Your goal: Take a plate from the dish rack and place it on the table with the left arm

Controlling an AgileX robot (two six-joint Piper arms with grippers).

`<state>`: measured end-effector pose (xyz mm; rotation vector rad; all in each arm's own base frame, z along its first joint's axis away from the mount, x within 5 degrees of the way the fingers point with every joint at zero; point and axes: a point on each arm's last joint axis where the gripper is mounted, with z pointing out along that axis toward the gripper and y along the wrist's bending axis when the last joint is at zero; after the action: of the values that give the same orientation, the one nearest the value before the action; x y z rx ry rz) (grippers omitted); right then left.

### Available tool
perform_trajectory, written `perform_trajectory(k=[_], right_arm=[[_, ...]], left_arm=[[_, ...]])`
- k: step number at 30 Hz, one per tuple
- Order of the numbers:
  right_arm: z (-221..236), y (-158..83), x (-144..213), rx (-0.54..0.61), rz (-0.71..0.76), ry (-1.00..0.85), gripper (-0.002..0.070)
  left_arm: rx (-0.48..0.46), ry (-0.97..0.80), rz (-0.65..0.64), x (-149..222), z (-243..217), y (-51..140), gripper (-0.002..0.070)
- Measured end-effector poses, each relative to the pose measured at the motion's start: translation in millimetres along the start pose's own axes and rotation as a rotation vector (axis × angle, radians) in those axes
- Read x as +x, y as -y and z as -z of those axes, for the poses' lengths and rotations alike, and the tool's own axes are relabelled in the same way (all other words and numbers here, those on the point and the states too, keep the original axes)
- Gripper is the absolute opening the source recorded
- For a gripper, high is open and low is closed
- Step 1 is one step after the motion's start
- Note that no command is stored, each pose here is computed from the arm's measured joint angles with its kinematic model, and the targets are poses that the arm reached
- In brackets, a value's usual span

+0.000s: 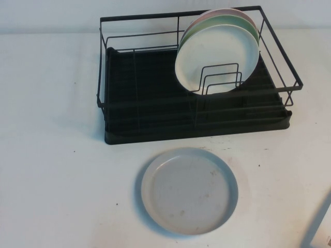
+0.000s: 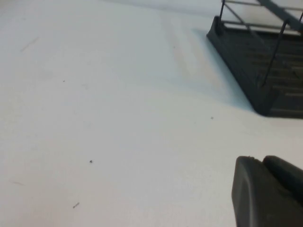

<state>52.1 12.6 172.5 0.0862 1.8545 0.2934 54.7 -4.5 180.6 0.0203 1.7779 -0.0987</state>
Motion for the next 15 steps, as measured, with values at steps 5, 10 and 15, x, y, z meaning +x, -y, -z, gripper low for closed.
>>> perform_trajectory(k=[5,10,15], right_arm=[[0.0,0.0,0.0,0.0,0.0,0.0,-0.002],[0.0,0.0,0.0,0.0,0.0,0.0,-0.002],[0.0,0.0,0.0,0.0,0.0,0.0,-0.002]], left_arm=[[-0.013,-0.05,-0.053,4.5,0.1,-1.3,-0.0001],[-0.014,-0.066,-0.061,5.9,0.2,-1.4,-0.0001],[-0.014,-0.066,-0.064,5.9,0.2,-1.4,-0.0001]])
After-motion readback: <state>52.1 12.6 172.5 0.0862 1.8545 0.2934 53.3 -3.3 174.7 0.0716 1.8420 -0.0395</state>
